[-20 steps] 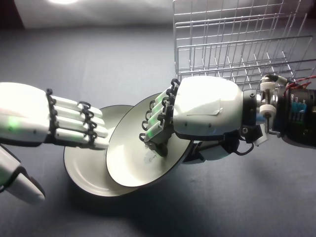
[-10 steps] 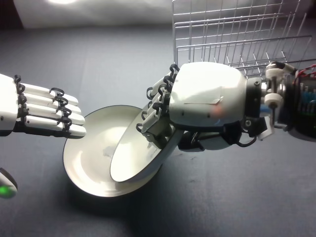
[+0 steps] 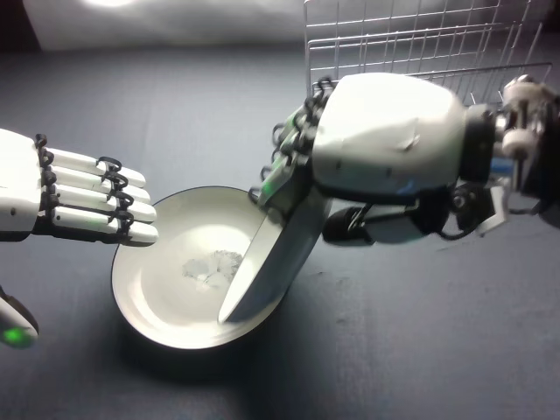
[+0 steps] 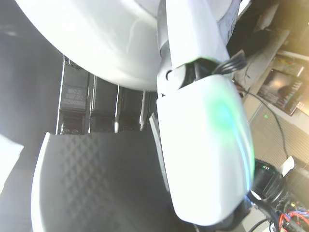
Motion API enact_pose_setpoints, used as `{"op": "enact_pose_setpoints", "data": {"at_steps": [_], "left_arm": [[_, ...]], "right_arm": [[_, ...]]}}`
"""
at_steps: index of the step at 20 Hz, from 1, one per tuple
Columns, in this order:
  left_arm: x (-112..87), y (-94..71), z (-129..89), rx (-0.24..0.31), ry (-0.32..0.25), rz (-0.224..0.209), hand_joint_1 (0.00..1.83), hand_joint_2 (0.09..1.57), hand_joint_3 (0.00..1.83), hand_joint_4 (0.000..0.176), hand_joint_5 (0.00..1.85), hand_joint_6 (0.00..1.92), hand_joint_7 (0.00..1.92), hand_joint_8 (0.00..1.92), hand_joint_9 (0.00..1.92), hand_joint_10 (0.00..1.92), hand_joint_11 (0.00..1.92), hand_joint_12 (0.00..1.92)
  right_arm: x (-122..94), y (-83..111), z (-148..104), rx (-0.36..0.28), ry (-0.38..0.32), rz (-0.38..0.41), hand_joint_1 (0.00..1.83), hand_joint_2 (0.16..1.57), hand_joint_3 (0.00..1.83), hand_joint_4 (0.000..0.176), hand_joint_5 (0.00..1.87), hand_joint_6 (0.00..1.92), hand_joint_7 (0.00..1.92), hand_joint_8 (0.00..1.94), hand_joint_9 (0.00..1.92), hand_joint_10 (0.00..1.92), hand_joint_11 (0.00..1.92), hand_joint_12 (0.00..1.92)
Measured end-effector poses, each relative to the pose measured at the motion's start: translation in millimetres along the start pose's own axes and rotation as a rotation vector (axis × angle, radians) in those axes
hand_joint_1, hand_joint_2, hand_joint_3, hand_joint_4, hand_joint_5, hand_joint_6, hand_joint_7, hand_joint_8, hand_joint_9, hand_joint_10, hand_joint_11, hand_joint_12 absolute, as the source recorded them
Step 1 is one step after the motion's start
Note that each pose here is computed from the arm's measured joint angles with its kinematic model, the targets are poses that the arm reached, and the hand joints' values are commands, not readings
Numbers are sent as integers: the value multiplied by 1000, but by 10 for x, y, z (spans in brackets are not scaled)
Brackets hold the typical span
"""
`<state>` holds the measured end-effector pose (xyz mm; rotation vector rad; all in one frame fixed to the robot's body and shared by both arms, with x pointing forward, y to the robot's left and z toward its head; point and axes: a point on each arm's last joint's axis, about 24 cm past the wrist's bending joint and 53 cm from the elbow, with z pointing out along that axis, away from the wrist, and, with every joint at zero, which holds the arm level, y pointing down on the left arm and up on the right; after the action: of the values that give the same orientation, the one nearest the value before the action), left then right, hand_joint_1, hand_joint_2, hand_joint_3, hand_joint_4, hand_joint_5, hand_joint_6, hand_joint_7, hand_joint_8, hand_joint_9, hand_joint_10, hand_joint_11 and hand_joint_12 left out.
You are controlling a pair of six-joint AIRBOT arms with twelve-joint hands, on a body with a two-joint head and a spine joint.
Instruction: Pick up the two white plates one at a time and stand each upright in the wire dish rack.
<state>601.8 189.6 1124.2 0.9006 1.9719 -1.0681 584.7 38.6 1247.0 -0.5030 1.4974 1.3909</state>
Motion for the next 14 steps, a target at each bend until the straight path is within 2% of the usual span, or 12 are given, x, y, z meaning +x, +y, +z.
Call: {"op": "enact_pose_setpoints", "data": {"at_steps": [1, 5, 8, 11, 14], "left_arm": [[0, 13, -1, -2, 1, 1, 0, 1058, 2, 0, 0, 0, 0, 0, 0, 0, 0, 0], [3, 65, 8, -14, -1, 13, 0, 1055, 0, 0, 0, 0, 0, 0, 0, 0, 1, 0], [24, 152, -23, -38, 7, 16, 0, 1060, 2, 0, 0, 0, 0, 0, 0, 0, 0, 0], [34, 161, -3, -39, 9, 17, 0, 1057, 0, 0, 0, 0, 0, 0, 0, 0, 0, 0], [17, 175, 2, -40, 2, 14, 0, 1056, 0, 0, 0, 0, 0, 0, 0, 0, 19, 8]], "right_arm": [[-60, -16, -14, 8, -12, 1, 1386, 1087, 0, 0, 912, 1001, 1068, 799, 1016, 1093, 797, 1207], [-314, -15, -34, 21, -72, 33, 1380, 1101, 2, 0, 924, 1004, 985, 942, 981, 1137, 762, 1243], [-497, -18, -40, 36, -112, 63, 1381, 1101, 0, 0, 935, 990, 987, 930, 982, 1142, 767, 1250], [-699, -49, -55, 63, -164, 126, 1383, 1093, 0, 0, 938, 970, 999, 919, 1014, 1096, 790, 1219], [-881, -141, -71, 108, -210, 207, 1381, 1102, 0, 0, 938, 995, 972, 939, 987, 1138, 761, 1241]]}}
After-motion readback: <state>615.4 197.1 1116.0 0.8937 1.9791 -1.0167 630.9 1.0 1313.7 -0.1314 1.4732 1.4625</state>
